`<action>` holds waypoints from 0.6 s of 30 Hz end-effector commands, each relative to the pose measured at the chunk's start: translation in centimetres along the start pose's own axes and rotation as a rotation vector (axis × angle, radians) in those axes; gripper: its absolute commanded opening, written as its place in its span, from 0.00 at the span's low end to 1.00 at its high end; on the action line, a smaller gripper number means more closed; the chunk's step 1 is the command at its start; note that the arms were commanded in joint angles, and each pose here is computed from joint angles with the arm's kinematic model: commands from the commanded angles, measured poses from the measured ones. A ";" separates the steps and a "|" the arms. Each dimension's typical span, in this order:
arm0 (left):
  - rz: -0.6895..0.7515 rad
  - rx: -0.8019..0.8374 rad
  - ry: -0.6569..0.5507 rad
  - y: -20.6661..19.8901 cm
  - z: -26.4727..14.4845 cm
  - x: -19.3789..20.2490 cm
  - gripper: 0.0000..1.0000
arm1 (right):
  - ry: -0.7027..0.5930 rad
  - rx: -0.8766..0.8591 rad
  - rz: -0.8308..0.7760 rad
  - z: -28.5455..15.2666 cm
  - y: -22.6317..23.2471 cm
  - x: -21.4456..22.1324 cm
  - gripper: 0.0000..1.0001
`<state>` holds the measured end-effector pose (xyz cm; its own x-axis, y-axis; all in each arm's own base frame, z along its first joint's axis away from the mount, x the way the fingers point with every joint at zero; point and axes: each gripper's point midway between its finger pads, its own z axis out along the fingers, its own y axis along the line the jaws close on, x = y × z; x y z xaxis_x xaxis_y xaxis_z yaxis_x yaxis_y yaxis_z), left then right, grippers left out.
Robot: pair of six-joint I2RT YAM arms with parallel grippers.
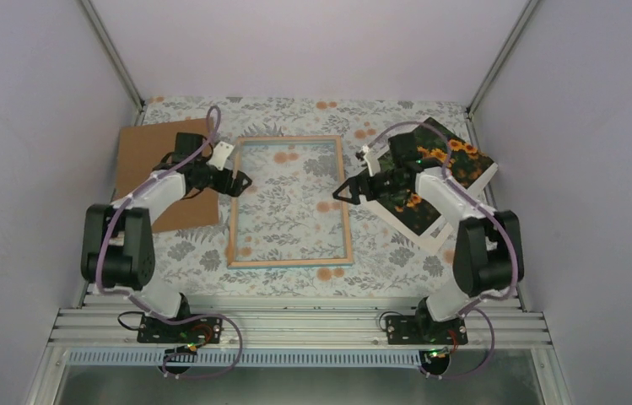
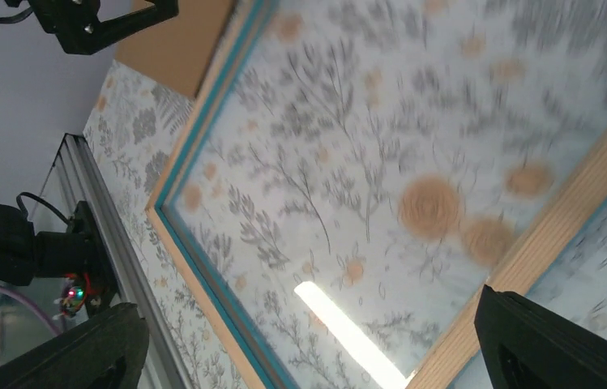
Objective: Put the photo into the frame
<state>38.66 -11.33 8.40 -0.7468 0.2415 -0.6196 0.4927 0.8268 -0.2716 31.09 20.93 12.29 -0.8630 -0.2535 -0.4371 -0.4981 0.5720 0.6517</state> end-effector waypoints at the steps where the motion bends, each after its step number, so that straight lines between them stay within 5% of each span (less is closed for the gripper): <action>1: 0.241 -0.107 -0.197 -0.8 -5.2 -7.2 1.00 | -0.047 0.071 -0.207 -4.3 2.5 -1.9 1.00; 10: 0.593 -0.077 -0.268 -11.2 -4.2 -11.4 1.00 | -0.103 0.377 -0.296 -14.5 -1.1 -1.2 1.00; 18: 0.866 0.144 -0.271 -26.0 2.3 -10.9 1.00 | -0.060 0.558 -0.086 -21.5 -7.5 6.3 0.98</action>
<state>35.84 -31.08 19.55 -0.1220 0.5984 -0.7918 0.8728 0.4446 0.2015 31.13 2.26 20.78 -0.7383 -0.2558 -0.6240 -0.4785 0.8507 0.2174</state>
